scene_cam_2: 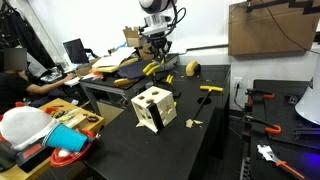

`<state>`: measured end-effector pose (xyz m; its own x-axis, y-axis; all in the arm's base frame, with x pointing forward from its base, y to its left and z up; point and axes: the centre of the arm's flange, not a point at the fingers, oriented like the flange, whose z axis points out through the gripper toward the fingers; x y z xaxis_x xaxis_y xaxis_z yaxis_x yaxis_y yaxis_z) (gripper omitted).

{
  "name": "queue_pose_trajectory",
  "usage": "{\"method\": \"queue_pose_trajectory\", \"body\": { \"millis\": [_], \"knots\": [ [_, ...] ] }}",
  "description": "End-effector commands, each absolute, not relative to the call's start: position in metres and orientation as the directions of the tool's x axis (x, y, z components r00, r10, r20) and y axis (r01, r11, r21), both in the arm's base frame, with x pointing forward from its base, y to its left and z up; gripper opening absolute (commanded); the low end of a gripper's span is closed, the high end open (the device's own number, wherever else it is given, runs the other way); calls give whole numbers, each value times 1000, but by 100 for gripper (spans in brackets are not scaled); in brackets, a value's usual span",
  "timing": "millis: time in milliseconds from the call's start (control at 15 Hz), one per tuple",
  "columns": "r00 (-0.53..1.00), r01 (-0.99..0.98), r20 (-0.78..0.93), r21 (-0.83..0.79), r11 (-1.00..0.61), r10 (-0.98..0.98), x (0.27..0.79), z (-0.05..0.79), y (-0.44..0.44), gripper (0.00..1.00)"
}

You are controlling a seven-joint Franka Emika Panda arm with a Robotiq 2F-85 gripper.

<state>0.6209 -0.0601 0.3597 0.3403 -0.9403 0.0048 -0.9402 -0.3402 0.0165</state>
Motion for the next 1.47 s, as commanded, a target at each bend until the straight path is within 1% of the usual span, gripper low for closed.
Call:
{"method": "queue_pose_trajectory", "body": {
  "millis": [0,400,1067,1200,1400],
  "knots": [
    [307,-952,-4,8,-307,-952,617,357,-56,4],
    [257,-966,-17,11,-257,-966,613,356,-62,4],
    [37,-999,-52,32,-39,-998,611,345,-85,4],
    [28,-999,-56,34,-30,-998,612,343,-88,4],
    [59,-998,-61,32,-61,-996,615,341,-83,4]
  ]
}}
